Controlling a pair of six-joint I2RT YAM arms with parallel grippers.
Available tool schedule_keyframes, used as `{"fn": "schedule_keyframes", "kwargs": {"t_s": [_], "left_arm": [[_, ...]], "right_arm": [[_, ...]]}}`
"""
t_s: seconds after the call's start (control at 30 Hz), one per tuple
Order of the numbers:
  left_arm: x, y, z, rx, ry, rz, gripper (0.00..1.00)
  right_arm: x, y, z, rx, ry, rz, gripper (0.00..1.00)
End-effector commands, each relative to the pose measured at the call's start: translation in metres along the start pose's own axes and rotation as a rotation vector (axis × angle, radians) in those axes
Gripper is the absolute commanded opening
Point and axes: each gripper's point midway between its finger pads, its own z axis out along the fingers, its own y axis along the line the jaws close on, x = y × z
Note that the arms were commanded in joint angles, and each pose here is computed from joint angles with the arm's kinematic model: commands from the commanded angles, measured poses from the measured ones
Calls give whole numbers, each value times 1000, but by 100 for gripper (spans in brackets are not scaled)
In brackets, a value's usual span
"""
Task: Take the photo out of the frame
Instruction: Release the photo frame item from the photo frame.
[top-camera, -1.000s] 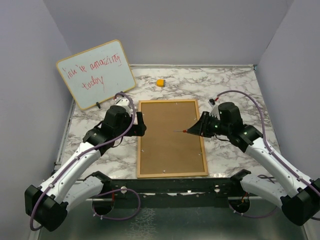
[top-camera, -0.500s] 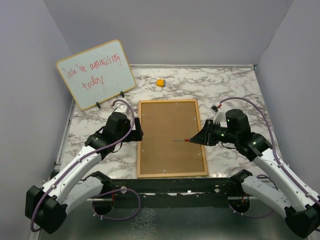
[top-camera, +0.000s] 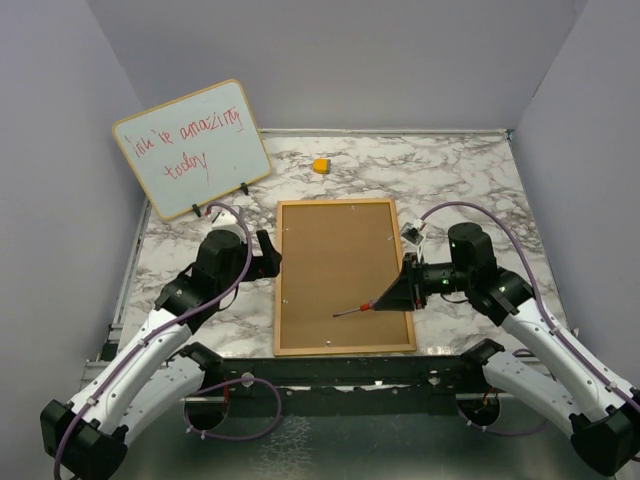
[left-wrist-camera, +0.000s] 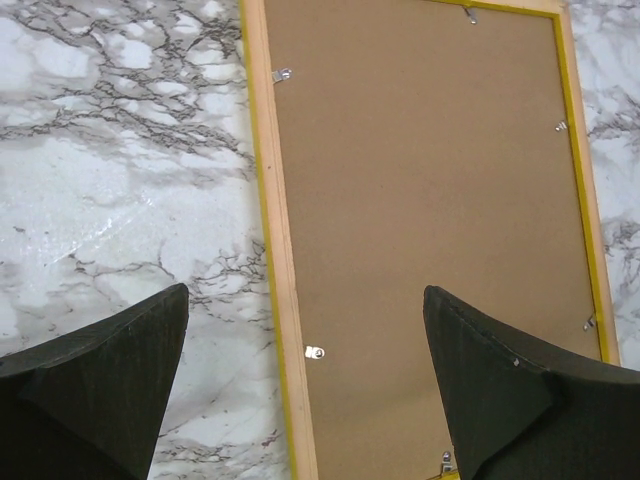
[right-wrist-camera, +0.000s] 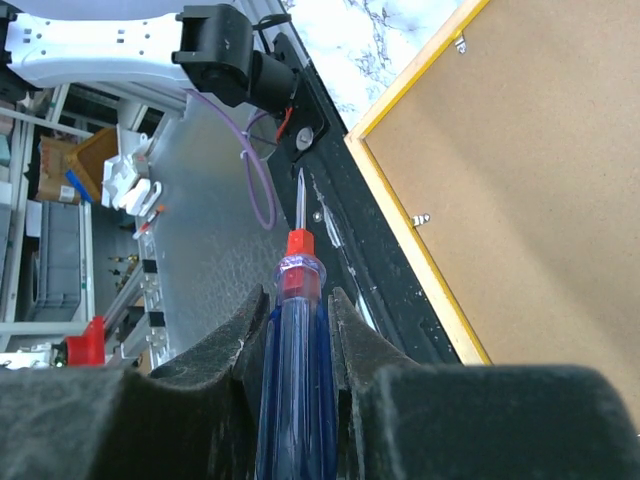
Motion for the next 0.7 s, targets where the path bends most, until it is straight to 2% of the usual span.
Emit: {"fn": "schedule_keyframes", "kwargs": {"t_s": [0.0, 0.2, 0.47, 0.67], "left_arm": [[16, 19, 14, -111, 52, -48, 99], [41, 25, 30, -167, 205, -21, 99], [48, 28, 32, -183, 226, -31, 99], [62, 26, 39, -176, 306, -18, 99]], "right_arm": [[7, 3, 0, -27, 22, -4, 1], [13, 21, -7, -104, 37, -51, 1], [11, 29, -7, -156, 34, -67, 1], [20, 53, -8, -257, 58, -146, 1]]}}
